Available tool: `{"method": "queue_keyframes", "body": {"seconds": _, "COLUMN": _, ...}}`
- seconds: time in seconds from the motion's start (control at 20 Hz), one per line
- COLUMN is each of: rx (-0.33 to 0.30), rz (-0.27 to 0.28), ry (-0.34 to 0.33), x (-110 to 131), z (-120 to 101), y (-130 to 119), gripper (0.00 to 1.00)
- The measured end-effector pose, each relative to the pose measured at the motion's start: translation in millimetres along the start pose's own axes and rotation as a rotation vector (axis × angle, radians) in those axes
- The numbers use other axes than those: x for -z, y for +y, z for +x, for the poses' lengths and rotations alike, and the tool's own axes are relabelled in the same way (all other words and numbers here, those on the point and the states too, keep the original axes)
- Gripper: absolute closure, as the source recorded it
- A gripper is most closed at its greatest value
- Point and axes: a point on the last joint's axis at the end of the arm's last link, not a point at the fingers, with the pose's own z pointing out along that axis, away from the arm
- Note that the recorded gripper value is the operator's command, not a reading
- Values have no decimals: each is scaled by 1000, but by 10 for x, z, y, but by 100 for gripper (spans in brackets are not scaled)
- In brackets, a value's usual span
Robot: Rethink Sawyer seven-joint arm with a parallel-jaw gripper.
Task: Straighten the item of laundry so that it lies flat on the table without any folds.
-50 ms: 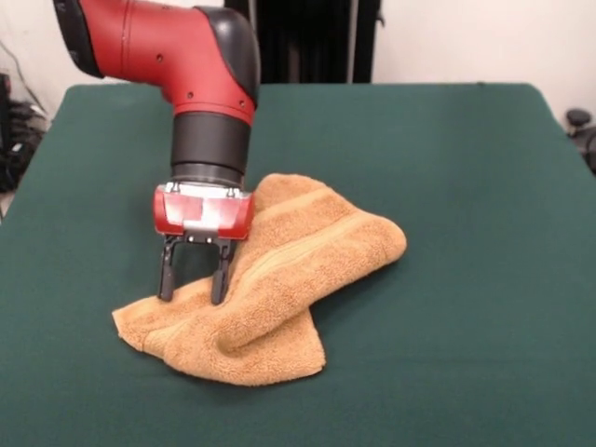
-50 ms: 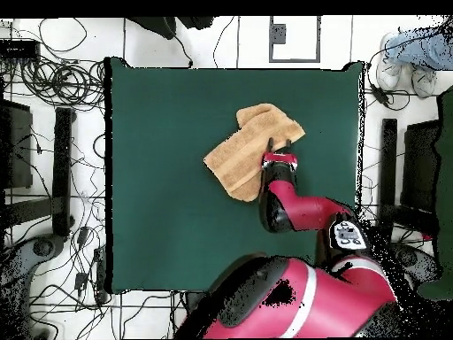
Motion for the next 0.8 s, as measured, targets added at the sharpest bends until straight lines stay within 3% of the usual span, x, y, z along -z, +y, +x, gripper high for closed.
{"method": "queue_keyframes", "body": {"seconds": 0.5, "rx": 121, "rz": 18, "ry": -19, "x": -119, "z": -85, "y": -64, "gripper": 0}}
{"method": "queue_keyframes", "body": {"seconds": 0.8, "rx": 162, "rz": 18, "ry": -25, "x": -143, "z": -119, "y": -87, "gripper": 0}}
